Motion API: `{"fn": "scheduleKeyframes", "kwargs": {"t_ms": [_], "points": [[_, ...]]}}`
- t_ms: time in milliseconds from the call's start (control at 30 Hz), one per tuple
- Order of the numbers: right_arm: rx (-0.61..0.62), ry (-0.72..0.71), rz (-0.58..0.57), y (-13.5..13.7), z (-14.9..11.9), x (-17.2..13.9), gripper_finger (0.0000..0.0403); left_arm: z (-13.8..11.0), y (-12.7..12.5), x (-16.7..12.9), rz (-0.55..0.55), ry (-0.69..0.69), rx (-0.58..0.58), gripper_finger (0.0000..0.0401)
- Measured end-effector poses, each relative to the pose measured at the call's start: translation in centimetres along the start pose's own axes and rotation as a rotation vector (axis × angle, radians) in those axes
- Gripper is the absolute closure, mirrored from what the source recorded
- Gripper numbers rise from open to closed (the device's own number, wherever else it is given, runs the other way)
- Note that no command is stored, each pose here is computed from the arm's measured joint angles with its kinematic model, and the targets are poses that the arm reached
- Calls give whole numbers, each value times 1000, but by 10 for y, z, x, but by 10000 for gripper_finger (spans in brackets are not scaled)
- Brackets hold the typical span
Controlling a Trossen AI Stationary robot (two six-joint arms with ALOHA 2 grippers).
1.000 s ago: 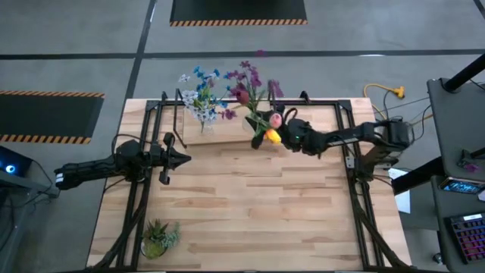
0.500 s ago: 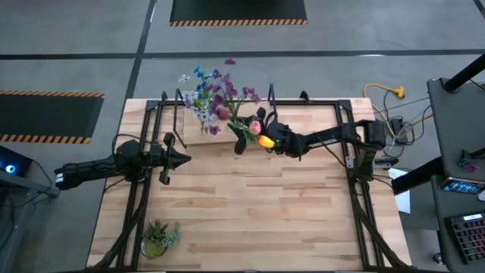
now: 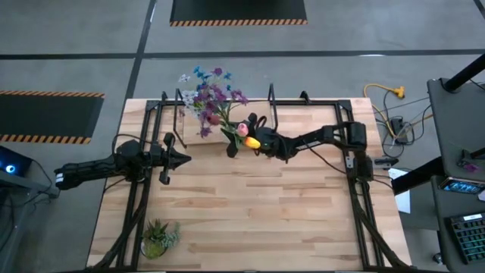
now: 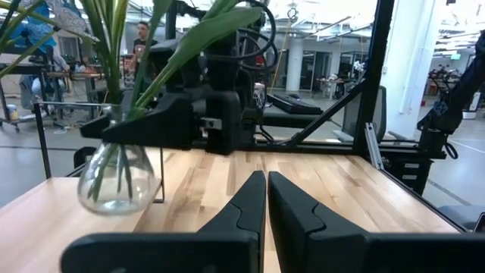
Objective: Pick and place flowers into a vace then onto a shelf
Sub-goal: Put the transparent vase on the shelf
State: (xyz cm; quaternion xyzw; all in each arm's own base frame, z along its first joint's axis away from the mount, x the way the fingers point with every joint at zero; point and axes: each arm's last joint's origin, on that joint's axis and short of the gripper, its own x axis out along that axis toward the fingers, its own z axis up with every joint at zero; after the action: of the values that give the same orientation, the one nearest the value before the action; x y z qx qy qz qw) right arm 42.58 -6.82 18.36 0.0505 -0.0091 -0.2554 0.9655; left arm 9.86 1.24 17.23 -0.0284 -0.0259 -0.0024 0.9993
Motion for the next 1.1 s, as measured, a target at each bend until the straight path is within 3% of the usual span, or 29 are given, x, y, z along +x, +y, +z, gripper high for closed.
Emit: {"fn": "scheduleKeyframes", "kwargs": {"t_ms": [400,900,1100], "points": [[-9,51,-75,-8,-25,4,259,0,0,0,0,1,0,401],[-76,152,-180,-25,-33,1,259,0,0,0,-1,2,0,401],[-36,168,-208,-36,-34,3,258,0,0,0,-1,2,0,401]]}}
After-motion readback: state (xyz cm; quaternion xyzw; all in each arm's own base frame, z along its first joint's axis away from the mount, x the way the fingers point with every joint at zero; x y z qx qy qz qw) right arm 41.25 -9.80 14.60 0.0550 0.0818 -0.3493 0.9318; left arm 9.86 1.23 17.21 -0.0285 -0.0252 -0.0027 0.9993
